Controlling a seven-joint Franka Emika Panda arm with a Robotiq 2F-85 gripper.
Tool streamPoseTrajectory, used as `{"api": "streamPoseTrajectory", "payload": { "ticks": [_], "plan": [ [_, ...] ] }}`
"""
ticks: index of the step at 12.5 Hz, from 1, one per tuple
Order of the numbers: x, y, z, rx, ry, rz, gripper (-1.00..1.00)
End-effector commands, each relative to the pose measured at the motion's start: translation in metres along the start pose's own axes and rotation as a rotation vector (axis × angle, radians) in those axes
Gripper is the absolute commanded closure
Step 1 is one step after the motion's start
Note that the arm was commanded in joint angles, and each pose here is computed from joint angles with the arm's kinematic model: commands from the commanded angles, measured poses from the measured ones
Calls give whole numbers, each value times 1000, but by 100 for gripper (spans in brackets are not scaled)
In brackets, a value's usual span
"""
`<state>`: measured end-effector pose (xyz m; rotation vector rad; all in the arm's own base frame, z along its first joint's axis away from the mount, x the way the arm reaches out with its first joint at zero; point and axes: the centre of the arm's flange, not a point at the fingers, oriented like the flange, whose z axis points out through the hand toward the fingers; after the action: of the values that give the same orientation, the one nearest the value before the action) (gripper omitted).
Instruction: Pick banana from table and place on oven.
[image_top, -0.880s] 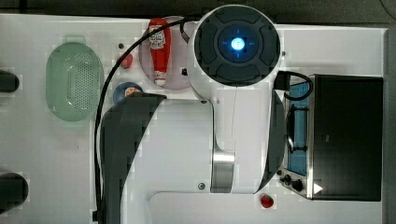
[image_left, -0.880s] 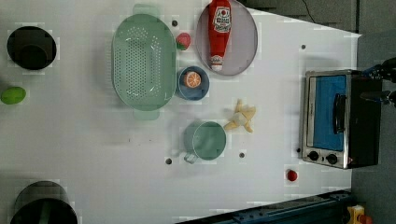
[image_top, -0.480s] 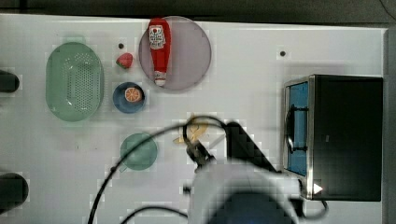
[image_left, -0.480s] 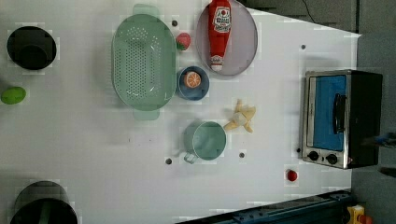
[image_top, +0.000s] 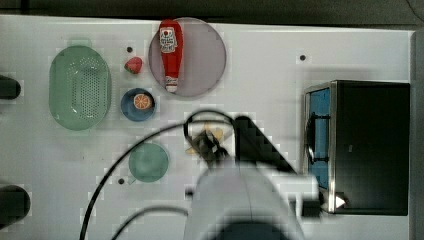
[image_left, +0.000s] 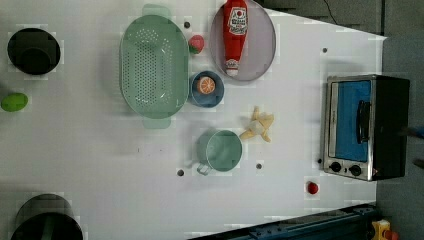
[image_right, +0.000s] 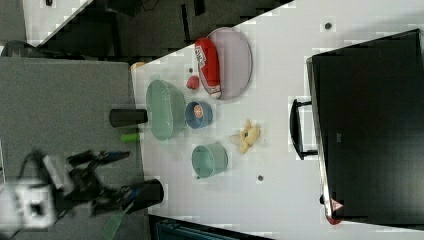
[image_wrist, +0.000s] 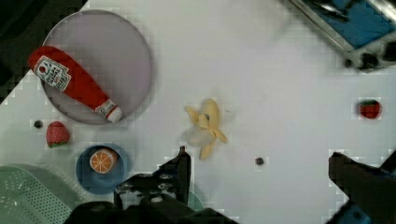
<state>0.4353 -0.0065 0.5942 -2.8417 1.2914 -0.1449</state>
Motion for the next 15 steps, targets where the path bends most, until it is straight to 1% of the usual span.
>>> {"api": "streamPoseTrajectory", "payload": {
  "ticks": [1,5,9,11,14,15],
  "plan": [
    [14,-22,121,-90,-106,-56,-100],
    [22,-31,232,-72,-106,-56,-100],
    [9,-23,322,-54,-103,-59,-100],
    [-1,-21,355,-60,-116,-65,-100],
    [-13,-22,395,-82,-151,-80,-100],
    [-16,-23,404,-75,-148,-84,-100]
  ]
}}
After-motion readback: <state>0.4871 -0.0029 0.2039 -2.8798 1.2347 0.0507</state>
